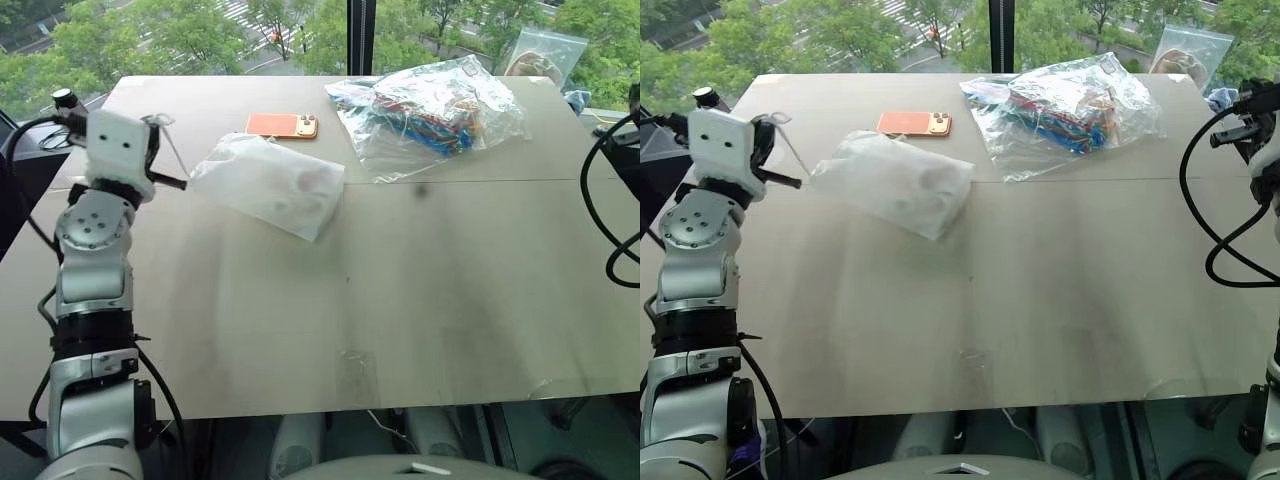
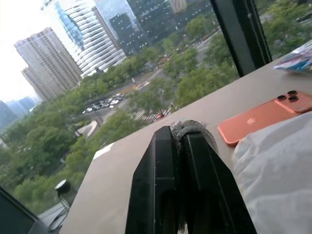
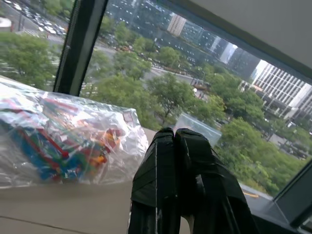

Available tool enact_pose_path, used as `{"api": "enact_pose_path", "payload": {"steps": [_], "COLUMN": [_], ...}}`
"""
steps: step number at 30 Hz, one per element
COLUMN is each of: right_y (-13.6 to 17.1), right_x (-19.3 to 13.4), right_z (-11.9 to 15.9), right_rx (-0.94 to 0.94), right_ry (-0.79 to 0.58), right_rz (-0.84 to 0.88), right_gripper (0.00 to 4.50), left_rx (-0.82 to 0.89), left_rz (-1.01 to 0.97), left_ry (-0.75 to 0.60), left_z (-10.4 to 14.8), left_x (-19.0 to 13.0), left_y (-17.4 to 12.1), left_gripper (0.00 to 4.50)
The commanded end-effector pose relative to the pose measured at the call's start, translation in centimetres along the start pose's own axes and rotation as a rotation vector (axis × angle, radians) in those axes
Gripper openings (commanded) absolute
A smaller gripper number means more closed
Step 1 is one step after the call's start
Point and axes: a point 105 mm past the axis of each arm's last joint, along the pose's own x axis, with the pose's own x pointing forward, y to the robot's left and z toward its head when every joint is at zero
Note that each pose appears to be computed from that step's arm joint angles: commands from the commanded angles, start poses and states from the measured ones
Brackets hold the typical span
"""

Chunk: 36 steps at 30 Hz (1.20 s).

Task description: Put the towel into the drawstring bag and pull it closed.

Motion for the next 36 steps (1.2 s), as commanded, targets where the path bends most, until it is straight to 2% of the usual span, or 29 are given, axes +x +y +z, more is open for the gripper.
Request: {"api": "enact_pose_path", "payload": {"steps": [1, 2, 4, 6, 7, 10, 14, 17, 20, 25, 31, 36], "right_y": [4.9, 6.6, 10.6, 14.6, 15.9, 18.4, 21.6, 23.1, 23.9, 24.5, 24.4, 24.4], "right_x": [0.2, 0.4, 0.6, 0.2, 0.0, 0.3, -1.0, -0.9, -0.1, 0.6, 0.7, 0.9], "right_z": [1.3, 1.2, 1.1, 0.9, 0.8, 0.5, 3.6, 5.3, 6.1, 6.9, 7.4, 8.6], "right_rx": [0.048, 0.09, 0.162, 0.194, 0.194, 0.173, 0.265, 0.311, 0.314, 0.311, 0.347, 0.392], "right_ry": [-0.071, -0.078, -0.085, -0.079, -0.078, -0.087, -0.184, -0.237, -0.265, -0.294, -0.321, -0.361], "right_rz": [0.231, 0.294, 0.43, 0.576, 0.618, 0.661, 0.814, 0.839, 0.823, 0.817, 0.825, 0.828], "right_gripper": [0.0, 0.0, 0.63, 1.37, 2.0, 3.12, 3.12, 3.12, 3.12, 3.12, 3.12, 3.12], "left_rx": [-0.027, -0.058, -0.117, -0.171, -0.188, -0.253, -0.318, -0.419, -0.471, -0.533, -0.514, -0.444], "left_rz": [-0.105, -0.147, -0.222, -0.27, -0.284, -0.335, -0.486, -0.621, -0.71, -0.785, -0.78, -0.806], "left_ry": [-0.134, -0.161, -0.207, -0.239, -0.242, -0.237, -0.221, -0.186, -0.153, -0.152, -0.214, -0.22], "left_z": [4.0, 4.9, 7.0, 8.7, 9.1, 10.1, 11.5, 12.0, 12.2, 13.5, 16.0, 16.4], "left_x": [0.5, 0.6, 0.9, 1.1, 1.2, 1.3, 0.4, -0.8, -1.6, -1.8, -0.8, -0.5], "left_y": [-2.3, -3.4, -5.5, -6.8, -7.1, -7.9, -10.3, -12.0, -12.2, -10.8, -8.4, -7.7], "left_gripper": [0.01, 0.01, 0.0, 0.0, 0.0, 0.0, 0.0, 0.0, 0.0, 0.0, 0.0, 0.0]}}
